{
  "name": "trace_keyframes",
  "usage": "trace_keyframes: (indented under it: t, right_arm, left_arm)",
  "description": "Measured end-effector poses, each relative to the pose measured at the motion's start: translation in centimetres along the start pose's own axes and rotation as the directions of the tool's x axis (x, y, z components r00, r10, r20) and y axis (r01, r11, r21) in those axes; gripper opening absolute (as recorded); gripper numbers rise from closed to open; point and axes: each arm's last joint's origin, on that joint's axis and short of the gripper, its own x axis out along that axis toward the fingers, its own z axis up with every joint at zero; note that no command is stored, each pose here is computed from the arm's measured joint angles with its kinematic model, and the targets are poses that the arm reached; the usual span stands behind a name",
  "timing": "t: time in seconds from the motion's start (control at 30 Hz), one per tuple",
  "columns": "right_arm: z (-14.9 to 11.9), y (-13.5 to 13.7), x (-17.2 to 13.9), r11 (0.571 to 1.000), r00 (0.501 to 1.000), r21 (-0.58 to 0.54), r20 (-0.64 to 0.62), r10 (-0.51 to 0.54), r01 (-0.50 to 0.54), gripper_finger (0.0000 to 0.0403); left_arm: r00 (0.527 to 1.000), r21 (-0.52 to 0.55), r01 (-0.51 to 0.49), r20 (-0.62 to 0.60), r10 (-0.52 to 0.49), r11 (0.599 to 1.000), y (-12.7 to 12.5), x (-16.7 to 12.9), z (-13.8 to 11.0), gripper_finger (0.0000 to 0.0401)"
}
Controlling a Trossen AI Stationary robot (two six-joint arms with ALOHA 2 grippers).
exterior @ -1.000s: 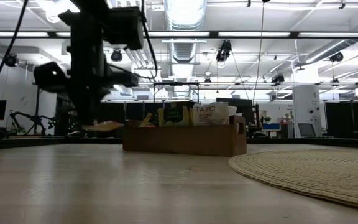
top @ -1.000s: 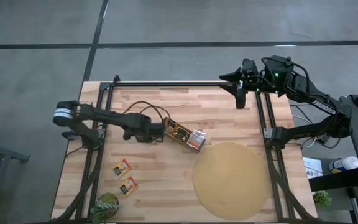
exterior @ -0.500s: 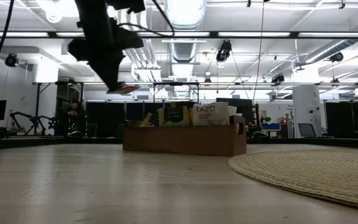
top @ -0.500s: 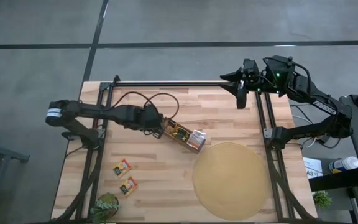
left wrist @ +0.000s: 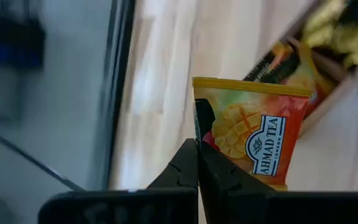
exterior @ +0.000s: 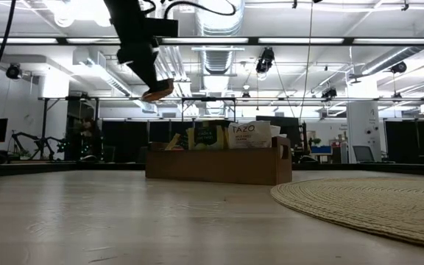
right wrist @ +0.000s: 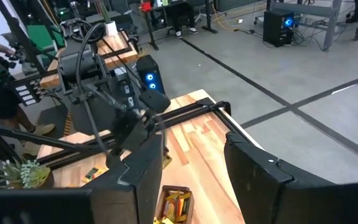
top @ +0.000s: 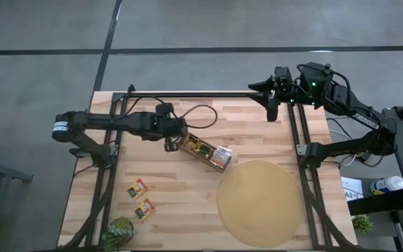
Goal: Pick & Place Tea
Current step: Put the orange tea bag into the left section of the wooden organizer
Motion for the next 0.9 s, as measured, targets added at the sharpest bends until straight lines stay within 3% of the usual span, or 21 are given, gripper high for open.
trace_keyframes:
  t: [0.07, 0.17, 0.27, 0.63, 0.9]
  right_arm:
    - [0.0, 0.0, 0.0, 1.000, 1.000, -0.001, 0.002, -0.007, 0.007, 0.0169]
    - [0.0, -0.2, 0.0, 0.997, 0.997, 0.024, 0.015, -0.072, 0.071, 0.0169]
    - [0.1, -0.3, 0.0, 0.992, 0.994, 0.055, 0.023, -0.111, 0.110, 0.0169]
    - [0.1, -0.4, 0.0, 0.991, 0.991, 0.028, 0.026, -0.129, 0.128, 0.0169]
    - [0.0, -0.4, 0.0, 0.991, 0.991, 0.024, 0.023, -0.129, 0.129, 0.0169]
  left_arm:
    - [1.000, 0.141, -0.013, 0.011, 0.012, 0.990, -0.1, 0.1, 0.1, 0.0000]
    - [0.994, 0.221, -0.111, 0.016, 0.110, 0.969, -0.2, 0.5, 0.5, 0.0000]
    - [0.987, 0.244, -0.160, 0.023, 0.159, 0.957, -0.2, 0.8, 0.8, 0.0000]
    - [0.979, 0.353, -0.192, 0.128, 0.156, 0.916, -2.2, 2.9, 2.2, 0.0000]
    - [0.978, 0.339, -0.163, 0.177, 0.108, 0.926, -3.8, 4.3, 2.0, 0.0000]
